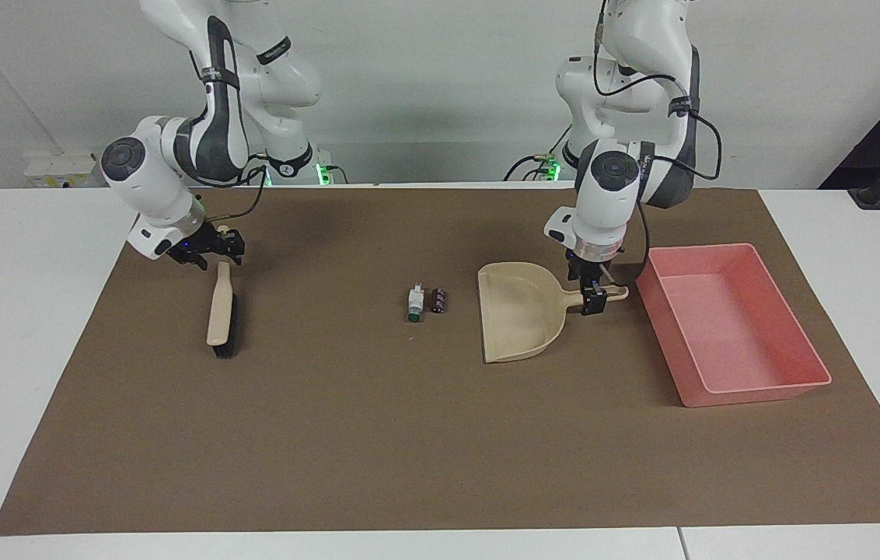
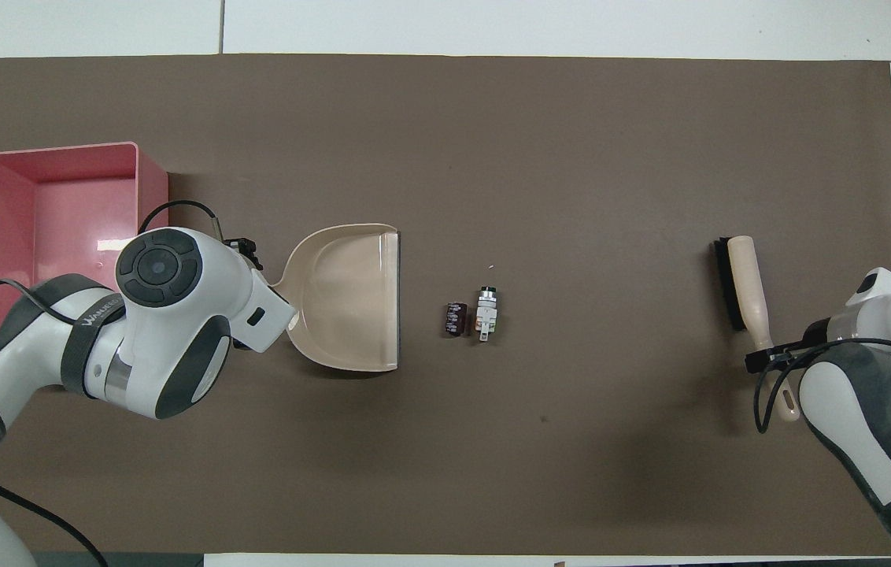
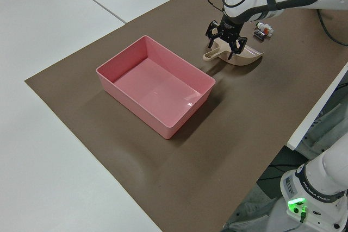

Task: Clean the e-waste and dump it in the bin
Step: 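Grasp the dustpan handle with the left gripper while the right gripper grasps the brush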

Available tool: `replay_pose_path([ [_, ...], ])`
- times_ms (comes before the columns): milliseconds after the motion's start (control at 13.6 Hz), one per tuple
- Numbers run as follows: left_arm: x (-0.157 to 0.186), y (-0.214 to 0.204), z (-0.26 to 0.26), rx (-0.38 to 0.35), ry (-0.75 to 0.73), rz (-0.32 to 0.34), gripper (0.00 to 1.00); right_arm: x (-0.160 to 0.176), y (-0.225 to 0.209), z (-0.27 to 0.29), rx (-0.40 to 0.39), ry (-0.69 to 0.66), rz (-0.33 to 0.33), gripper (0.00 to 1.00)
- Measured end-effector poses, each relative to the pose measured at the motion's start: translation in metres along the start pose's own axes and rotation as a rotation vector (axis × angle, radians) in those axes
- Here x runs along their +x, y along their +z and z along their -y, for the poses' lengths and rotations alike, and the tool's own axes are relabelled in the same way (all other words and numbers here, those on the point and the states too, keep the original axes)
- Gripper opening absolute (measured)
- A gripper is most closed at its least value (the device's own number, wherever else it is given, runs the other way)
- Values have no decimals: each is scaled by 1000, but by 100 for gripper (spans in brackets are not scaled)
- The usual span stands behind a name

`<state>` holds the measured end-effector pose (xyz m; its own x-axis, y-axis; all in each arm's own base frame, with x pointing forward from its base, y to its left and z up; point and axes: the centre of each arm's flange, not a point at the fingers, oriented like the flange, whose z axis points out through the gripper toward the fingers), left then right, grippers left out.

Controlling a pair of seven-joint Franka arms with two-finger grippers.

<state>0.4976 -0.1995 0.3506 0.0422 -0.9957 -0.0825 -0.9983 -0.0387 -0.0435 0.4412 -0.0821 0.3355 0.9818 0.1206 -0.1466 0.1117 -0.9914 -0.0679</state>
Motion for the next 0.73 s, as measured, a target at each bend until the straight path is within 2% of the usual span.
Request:
replay_pose_path([
  [293, 6, 0, -3, 10, 9, -6, 94, 0, 0, 0, 0, 0, -1, 68],
  [367, 9, 0, -3, 16, 8, -10, 94, 0, 0, 0, 0, 0, -1, 62],
  [440, 11, 1, -4, 18, 5, -12, 94, 0, 0, 0, 0, 0, -1, 62],
  [513, 12, 2, -5, 17, 2, -12, 94, 0, 0, 0, 0, 0, -1, 55],
  [733, 13, 3, -6, 18, -3, -13, 94, 0, 1, 0, 0, 0, 0, 52],
])
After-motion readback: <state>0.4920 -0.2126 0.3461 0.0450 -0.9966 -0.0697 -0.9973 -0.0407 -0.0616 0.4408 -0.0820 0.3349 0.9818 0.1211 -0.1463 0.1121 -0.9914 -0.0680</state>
